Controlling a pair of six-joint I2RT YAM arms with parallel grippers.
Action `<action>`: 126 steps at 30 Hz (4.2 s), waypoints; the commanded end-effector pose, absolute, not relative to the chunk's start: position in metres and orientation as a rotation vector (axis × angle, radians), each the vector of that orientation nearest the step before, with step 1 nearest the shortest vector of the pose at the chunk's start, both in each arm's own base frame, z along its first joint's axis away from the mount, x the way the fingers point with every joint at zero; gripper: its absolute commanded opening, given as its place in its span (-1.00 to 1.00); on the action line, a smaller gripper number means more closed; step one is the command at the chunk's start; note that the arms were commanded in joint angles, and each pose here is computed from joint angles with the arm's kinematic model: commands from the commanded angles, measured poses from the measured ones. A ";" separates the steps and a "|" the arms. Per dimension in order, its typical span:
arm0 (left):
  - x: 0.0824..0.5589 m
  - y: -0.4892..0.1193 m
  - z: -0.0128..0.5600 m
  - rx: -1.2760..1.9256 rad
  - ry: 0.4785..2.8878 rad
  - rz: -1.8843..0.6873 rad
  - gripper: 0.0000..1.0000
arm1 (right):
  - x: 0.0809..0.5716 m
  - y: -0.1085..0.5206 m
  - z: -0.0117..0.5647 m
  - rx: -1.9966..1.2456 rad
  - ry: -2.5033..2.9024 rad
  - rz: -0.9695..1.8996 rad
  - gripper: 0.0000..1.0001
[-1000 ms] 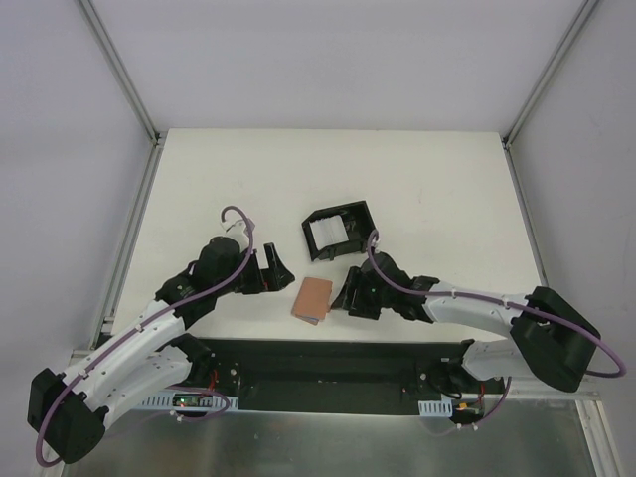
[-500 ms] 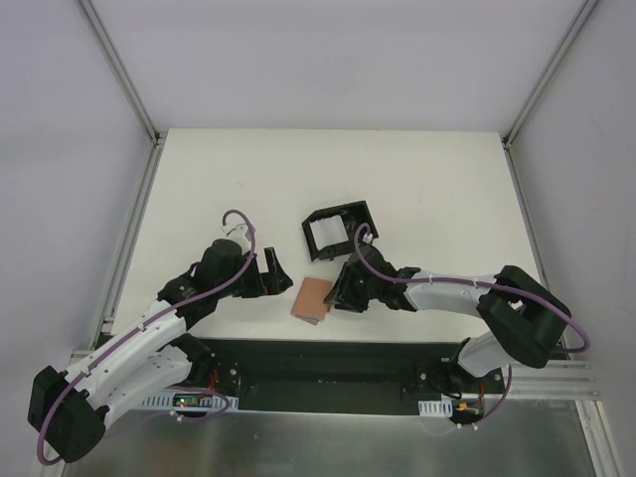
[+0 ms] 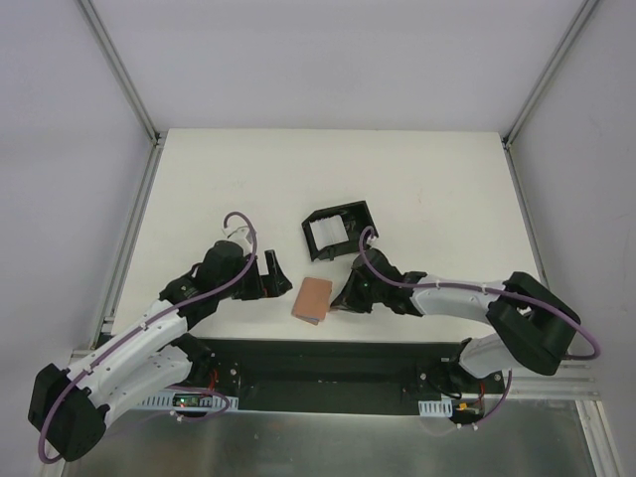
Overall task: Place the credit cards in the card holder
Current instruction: Open the card holder at the corner of the board.
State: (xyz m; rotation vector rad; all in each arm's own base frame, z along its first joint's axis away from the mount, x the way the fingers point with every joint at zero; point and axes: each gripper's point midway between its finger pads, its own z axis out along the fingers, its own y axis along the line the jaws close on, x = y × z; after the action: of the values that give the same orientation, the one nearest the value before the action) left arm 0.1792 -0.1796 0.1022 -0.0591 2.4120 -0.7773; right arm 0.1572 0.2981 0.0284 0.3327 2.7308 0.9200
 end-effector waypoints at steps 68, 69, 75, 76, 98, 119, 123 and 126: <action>0.089 -0.256 0.035 0.011 2.663 -1.170 0.23 | 0.094 0.237 0.042 -0.165 2.779 0.808 -0.99; 0.089 -0.256 0.034 0.005 2.668 -1.167 0.22 | 0.094 0.237 0.041 -0.167 2.783 0.804 -0.99; 0.082 -0.257 0.034 -0.010 2.719 -1.160 0.15 | 0.095 0.237 0.044 -0.166 2.771 0.809 -0.99; 0.080 -0.257 0.034 -0.007 2.727 -1.149 0.20 | 0.096 0.237 0.046 -0.165 2.766 0.812 -0.99; 0.111 -0.284 0.070 0.048 2.558 -1.157 0.05 | 0.096 0.235 0.043 -0.174 2.776 0.786 -0.99; 0.134 -0.298 0.087 0.068 2.400 -1.186 -0.24 | 0.097 0.236 0.040 -0.196 2.790 0.772 -0.98; 0.139 -0.292 0.092 0.042 2.361 -1.169 -0.29 | 0.097 0.235 0.040 -0.194 2.789 0.767 -0.97; 0.139 -0.290 0.094 0.041 2.352 -1.164 -0.28 | 0.098 0.236 0.040 -0.191 2.788 0.765 -0.96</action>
State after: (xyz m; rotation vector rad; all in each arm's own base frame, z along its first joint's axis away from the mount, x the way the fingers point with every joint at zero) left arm 0.1315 -0.2892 0.0814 0.0400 2.4187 -1.1711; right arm 0.0929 0.2326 0.0317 -0.1892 2.8082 0.7609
